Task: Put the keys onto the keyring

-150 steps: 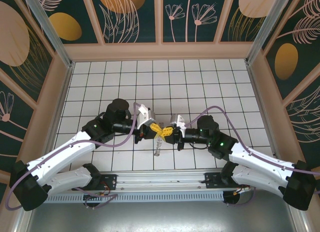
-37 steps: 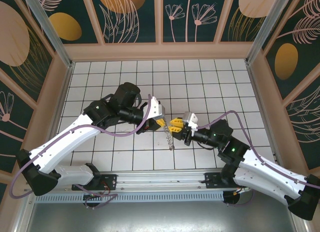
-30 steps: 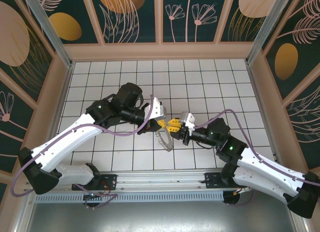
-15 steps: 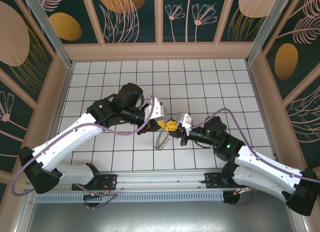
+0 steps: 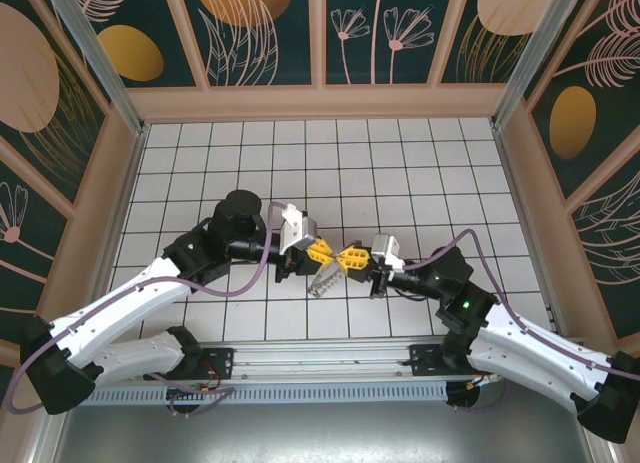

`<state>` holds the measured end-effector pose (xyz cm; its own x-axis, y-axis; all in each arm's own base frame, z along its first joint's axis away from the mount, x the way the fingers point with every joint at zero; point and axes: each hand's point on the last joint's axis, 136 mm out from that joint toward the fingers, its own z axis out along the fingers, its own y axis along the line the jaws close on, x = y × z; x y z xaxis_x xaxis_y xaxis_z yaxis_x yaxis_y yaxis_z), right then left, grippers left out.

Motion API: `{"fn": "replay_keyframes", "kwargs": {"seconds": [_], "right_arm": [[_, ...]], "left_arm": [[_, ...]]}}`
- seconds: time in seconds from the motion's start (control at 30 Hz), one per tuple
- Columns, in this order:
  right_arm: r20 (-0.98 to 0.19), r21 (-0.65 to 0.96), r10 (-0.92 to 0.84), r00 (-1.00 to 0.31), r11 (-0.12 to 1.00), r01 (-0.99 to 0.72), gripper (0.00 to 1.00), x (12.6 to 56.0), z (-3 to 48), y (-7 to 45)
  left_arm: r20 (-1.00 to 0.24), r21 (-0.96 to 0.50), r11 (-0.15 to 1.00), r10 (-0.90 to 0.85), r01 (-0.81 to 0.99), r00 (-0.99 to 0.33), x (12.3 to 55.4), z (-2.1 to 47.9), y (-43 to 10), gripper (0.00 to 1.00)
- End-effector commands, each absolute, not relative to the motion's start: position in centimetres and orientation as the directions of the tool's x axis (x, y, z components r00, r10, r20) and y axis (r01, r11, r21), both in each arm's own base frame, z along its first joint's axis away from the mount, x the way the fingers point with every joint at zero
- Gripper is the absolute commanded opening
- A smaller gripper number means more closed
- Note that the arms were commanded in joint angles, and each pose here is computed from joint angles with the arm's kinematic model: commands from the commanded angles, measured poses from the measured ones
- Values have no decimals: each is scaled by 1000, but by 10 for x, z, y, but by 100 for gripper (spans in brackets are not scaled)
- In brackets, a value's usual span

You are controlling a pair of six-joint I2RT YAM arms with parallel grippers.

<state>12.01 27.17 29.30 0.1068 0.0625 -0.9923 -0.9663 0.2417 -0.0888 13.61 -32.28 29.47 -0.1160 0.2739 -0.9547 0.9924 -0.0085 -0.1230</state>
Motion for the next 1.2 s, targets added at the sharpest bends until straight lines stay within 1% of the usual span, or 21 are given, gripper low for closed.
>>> {"fn": "replay_keyframes", "kwargs": {"seconds": [0.0,0.17,0.27,0.43,0.63,0.8,1.03,1.17], "right_arm": [[-950,-125,255,180,219,-968,0,106,338,261],[-917,-110,359,176,196,-974,0,100,348,251],[-900,-104,401,170,182,-978,0,98,352,247],[-901,-95,405,154,164,-982,0,98,351,250],[-899,-88,410,153,174,-981,0,99,350,249],[-898,-84,413,150,175,-981,0,100,350,250],[-900,-78,413,139,162,-984,0,102,348,254],[-895,-76,425,139,160,-984,0,101,349,253]], "left_arm": [[-981,-115,-54,165,992,-105,132,323,-327,16],[-986,-109,-67,135,992,-99,127,332,-324,16],[-988,-106,-72,119,992,-97,125,335,-323,13],[-989,-114,-100,110,988,-103,124,335,-326,13],[-992,-118,-152,69,981,-109,119,342,-330,17],[-993,-117,-165,53,979,-110,118,345,-332,19],[-992,-121,-181,54,976,-113,117,344,-336,19],[-991,-125,-185,62,975,-116,119,341,-339,15]]}}
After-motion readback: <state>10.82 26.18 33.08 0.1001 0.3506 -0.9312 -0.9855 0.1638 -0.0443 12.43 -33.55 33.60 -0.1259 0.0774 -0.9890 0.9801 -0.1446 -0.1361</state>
